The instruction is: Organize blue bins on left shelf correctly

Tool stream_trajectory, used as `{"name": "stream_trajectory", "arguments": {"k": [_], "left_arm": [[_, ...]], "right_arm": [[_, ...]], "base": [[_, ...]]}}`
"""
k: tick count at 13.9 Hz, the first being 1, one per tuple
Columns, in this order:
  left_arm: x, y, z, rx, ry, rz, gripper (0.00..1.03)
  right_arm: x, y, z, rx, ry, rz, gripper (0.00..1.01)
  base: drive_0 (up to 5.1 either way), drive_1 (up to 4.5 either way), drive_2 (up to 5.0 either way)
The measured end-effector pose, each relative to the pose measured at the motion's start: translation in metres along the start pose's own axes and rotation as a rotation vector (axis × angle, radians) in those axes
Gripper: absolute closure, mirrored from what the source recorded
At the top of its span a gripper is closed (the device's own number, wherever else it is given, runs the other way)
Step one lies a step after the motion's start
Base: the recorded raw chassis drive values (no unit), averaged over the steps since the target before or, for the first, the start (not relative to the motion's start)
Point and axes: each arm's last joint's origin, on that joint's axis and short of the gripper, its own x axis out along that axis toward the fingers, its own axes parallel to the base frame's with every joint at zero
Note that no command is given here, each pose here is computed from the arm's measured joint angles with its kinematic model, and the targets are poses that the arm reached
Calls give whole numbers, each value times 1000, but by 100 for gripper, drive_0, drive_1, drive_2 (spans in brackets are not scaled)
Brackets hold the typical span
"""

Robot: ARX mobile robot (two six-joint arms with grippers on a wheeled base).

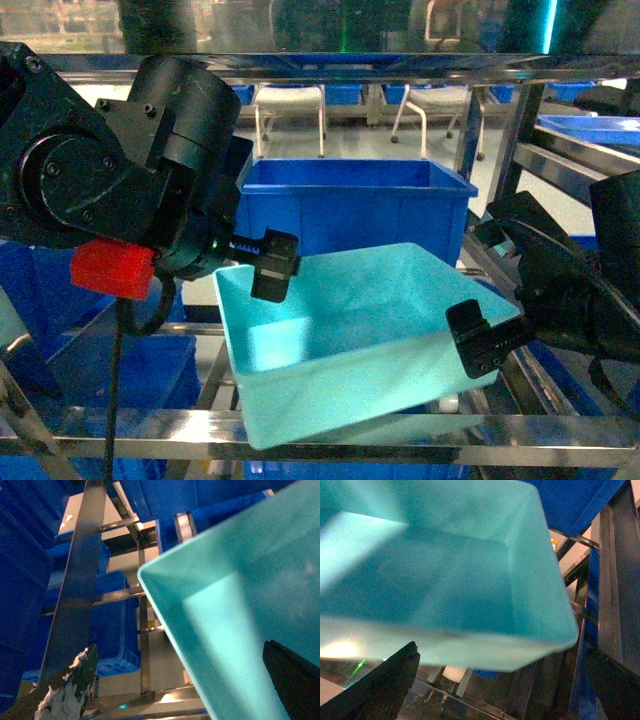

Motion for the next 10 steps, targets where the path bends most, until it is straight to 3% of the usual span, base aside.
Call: {"name": "stream_trajectory", "arguments": {"k": [2, 5, 7, 10], "left_arm": [[-17, 0, -3, 34, -29, 7, 5], [-63, 2, -9, 27, -80, -3, 5], [-87, 4, -30, 6, -18, -18, 5], [-115, 16, -66, 6, 73, -1, 5]], "right_arm": [[-4, 2, -1, 8, -2, 22, 3], [-32, 5, 2, 41, -16, 66, 3], [-52, 4, -2, 67, 11, 63, 3], [-86, 2, -22, 114, 72, 59, 3]], "base": [[0, 0, 0], [0, 0, 0], [0, 0, 0], [0, 0, 0]]}}
